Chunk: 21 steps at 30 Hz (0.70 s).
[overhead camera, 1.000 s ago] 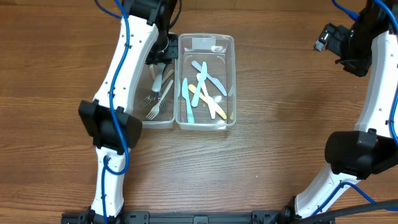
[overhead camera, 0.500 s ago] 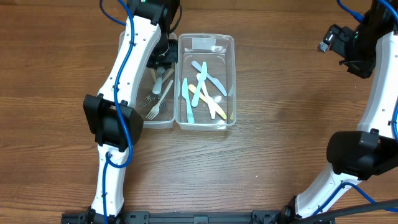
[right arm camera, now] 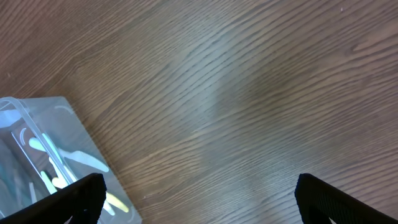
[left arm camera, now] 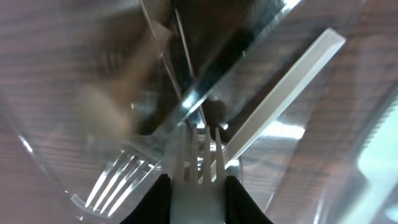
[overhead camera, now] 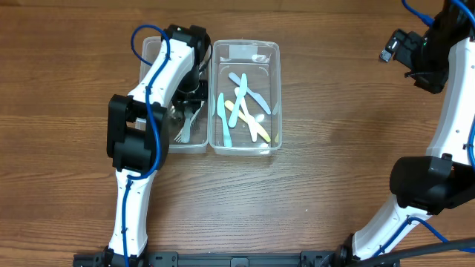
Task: Pack container
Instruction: 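Raise the left gripper up and away from the left container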
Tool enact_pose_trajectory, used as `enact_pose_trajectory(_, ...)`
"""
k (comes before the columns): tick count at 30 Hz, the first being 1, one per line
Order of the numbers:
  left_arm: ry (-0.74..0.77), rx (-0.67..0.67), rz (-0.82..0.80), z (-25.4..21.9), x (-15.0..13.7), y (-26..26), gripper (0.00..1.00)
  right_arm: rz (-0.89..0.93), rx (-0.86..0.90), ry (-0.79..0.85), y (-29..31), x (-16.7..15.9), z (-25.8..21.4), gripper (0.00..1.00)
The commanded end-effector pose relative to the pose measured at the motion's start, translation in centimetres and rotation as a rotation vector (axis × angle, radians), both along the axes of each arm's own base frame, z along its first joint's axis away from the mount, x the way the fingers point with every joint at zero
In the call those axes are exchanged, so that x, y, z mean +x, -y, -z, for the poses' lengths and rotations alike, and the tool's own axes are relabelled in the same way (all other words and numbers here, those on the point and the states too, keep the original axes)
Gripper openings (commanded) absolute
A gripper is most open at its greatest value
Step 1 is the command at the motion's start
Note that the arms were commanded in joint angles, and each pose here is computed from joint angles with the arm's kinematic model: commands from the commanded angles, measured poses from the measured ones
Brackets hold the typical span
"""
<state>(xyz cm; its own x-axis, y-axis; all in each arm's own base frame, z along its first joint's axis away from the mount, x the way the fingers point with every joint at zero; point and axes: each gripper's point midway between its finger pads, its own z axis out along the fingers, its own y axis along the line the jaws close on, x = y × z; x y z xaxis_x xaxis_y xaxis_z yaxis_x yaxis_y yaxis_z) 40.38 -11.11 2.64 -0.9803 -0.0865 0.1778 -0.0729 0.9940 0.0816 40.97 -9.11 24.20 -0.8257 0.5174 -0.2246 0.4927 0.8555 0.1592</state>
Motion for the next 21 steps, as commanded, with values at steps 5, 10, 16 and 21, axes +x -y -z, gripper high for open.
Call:
enact_pose_trajectory(5,0.033,-0.025,0.053,-0.9,1.1,0.0,0.41,0.001,-0.022,0.014,0.4,-0.2,-0.6,1.00)
enact_pose_trajectory(10,0.191,-0.061,0.045,-7.0,4.1,-0.1,0.50,0.001,-0.022,0.014,0.4,-0.2,-0.6,1.00)
enact_pose_trajectory(16,0.454,-0.076,0.032,-17.2,5.7,-1.0,1.00,-0.010,-0.027,0.022,0.5,0.0,-0.6,1.00)
enact_pose_trajectory(21,0.637,-0.011,0.060,-21.1,7.8,-2.3,1.00,-0.013,-0.052,0.109,1.0,2.0,-1.4,1.00)
